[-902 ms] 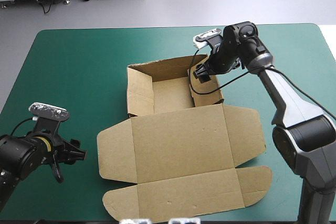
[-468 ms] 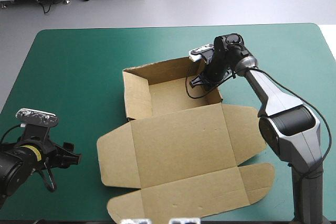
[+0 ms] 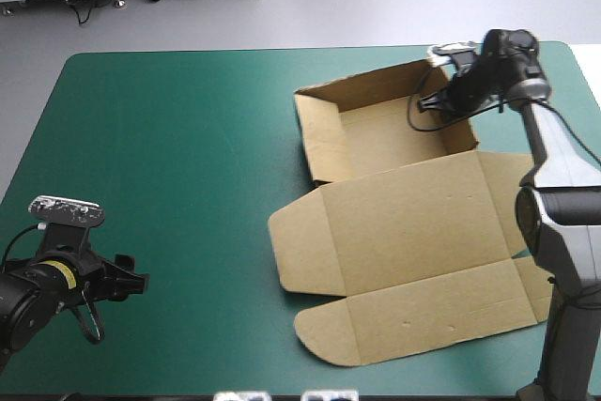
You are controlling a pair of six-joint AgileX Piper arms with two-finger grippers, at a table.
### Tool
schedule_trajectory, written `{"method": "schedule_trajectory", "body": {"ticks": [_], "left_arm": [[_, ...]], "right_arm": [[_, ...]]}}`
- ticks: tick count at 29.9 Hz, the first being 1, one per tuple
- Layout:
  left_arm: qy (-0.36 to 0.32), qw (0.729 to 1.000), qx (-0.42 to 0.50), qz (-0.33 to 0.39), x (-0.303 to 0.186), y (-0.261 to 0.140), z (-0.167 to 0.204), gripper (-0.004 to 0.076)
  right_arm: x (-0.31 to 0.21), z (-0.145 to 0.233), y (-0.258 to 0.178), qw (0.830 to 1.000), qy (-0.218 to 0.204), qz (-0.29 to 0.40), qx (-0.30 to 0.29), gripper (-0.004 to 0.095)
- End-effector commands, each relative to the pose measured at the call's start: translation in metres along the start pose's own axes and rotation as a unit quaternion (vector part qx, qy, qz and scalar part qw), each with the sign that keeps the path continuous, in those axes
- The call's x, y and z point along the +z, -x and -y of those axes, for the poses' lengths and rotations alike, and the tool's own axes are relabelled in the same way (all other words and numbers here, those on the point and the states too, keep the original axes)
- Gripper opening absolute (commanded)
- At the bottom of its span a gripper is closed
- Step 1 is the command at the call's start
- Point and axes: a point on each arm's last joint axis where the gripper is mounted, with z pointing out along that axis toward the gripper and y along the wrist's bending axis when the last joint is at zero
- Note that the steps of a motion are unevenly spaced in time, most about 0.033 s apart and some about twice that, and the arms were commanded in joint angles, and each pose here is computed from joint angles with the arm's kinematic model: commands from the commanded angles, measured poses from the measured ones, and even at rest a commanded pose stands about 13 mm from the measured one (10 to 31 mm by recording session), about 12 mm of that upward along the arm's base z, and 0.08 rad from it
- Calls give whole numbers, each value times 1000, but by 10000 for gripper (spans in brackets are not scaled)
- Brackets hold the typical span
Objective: Fold the box
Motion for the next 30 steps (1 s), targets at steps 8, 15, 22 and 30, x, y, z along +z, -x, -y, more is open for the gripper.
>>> {"method": "schedule_trajectory", "body": {"ticks": [8,15,22,30], "left_arm": [[-27,999,-18,2,-8,2,4,-3],[-49,998,-27,-17,-8,-2,8,-3],[-62,997,-32,-22,-9,-3,10,-5],[-75,996,-36,-27,-9,-4,12,-10]], "right_arm": [[-79,128,-37,987,0,92,131,-18],[-75,158,-55,988,-108,30,107,-18],[-65,170,-54,982,-129,43,128,-18],[-70,186,-65,981,-142,39,129,324]]}}
